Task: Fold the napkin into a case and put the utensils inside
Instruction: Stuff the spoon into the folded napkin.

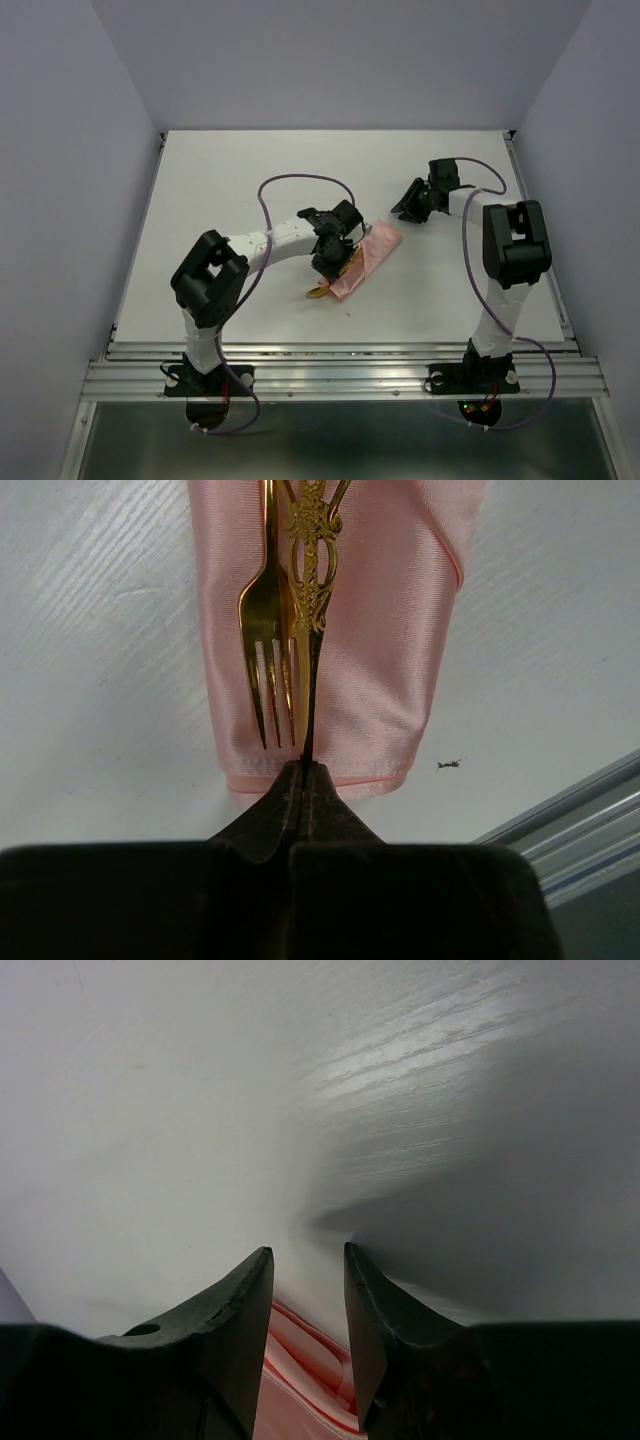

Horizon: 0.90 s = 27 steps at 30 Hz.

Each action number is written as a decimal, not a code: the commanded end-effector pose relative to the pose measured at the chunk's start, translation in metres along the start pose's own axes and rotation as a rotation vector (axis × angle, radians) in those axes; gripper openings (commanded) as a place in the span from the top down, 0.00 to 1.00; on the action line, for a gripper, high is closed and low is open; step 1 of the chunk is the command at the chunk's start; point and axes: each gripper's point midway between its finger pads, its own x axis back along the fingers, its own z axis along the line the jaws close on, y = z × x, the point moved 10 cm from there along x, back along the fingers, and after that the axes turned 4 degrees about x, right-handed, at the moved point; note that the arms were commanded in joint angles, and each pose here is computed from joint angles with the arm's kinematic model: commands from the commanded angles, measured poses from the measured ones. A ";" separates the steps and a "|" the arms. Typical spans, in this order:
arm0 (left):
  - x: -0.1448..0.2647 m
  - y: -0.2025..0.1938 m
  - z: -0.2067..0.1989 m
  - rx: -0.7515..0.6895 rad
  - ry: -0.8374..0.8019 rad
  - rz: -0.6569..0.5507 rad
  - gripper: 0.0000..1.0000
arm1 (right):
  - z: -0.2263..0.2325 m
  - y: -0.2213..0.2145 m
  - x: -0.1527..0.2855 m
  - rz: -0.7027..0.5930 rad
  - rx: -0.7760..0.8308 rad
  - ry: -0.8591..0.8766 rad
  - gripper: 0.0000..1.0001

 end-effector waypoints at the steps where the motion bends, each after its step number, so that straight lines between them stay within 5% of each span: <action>1: 0.004 0.005 -0.006 -0.011 0.000 0.008 1.00 | 0.012 0.005 -0.003 -0.018 0.008 0.045 0.60; 27: -0.003 0.020 -0.024 -0.071 0.094 0.012 1.00 | 0.015 -0.009 -0.005 0.012 -0.008 0.094 0.59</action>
